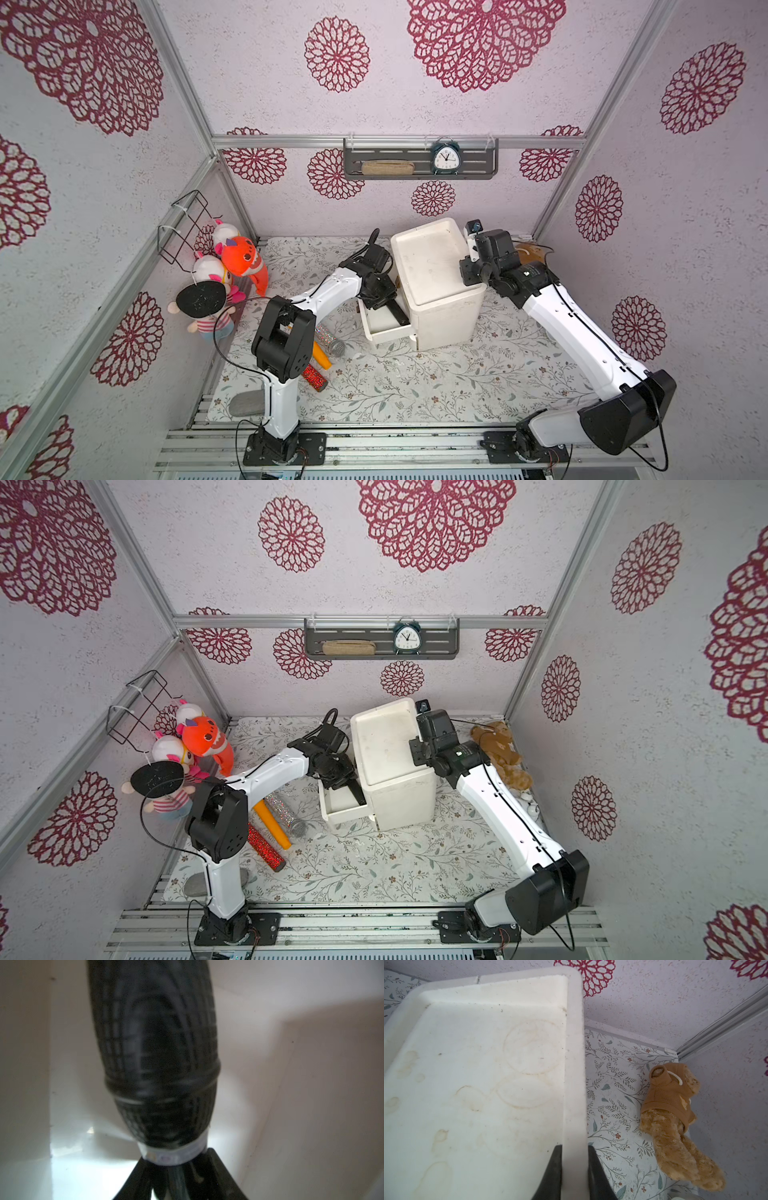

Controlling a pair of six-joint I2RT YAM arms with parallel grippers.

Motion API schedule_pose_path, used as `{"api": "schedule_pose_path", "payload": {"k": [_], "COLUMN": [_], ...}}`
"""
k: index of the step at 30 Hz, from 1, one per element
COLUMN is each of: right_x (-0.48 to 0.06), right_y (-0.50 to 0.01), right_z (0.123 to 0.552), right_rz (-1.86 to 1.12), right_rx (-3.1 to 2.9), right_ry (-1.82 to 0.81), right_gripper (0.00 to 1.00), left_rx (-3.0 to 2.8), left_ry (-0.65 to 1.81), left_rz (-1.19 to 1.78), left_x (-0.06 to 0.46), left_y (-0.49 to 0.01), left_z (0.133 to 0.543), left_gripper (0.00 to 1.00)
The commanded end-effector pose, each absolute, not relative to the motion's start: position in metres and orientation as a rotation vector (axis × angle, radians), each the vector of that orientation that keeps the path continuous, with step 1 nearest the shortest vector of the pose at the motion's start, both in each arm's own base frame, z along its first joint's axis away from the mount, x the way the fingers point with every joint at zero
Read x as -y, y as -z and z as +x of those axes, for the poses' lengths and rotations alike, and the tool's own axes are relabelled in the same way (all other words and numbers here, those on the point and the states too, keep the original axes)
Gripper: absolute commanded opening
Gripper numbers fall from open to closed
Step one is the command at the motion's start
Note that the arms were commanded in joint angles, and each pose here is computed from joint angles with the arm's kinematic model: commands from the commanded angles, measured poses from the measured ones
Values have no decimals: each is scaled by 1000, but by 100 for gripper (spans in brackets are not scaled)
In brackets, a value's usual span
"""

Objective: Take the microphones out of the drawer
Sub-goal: Pick up the microphone from the drawer.

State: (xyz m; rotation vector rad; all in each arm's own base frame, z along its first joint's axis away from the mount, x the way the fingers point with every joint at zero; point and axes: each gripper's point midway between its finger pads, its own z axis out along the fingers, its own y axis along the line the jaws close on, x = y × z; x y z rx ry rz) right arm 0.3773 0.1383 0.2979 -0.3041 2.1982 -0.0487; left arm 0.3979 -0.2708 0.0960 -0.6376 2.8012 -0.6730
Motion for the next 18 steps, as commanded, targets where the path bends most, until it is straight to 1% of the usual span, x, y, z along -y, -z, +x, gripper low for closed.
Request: {"api": "schedule_pose_path", "payload": {"k": [1, 4, 9, 11, 15, 18], "right_x": [-129, -130, -131, -130, -130, -129], "right_y": [-404, -404, -403, -403, -401, -401], "right_z": [386, 387, 387, 387, 387, 387], "right_rz": [-156, -156, -155, -149, -151, -150], "right_rx": [-1839, -1838, -1838, -1838, -1841, -1843], "right_ry": [-8, -11, -14, -16, -14, -8], "right_gripper": [0, 0, 0, 0, 0, 0], "left_rx": [-2819, -2807, -2784, -2740, -2698, -2662], "left_ry": [644, 639, 641, 645, 603, 623], "left_rz": [-608, -591, -546, -517, -477, -447], "left_x": [274, 272, 272, 269, 259, 259], "left_y": [-84, -90, -99, -122, -139, -151], "left_z": [398, 398, 401, 403, 405, 407], "left_gripper": [35, 33, 17, 12, 0, 0]}}
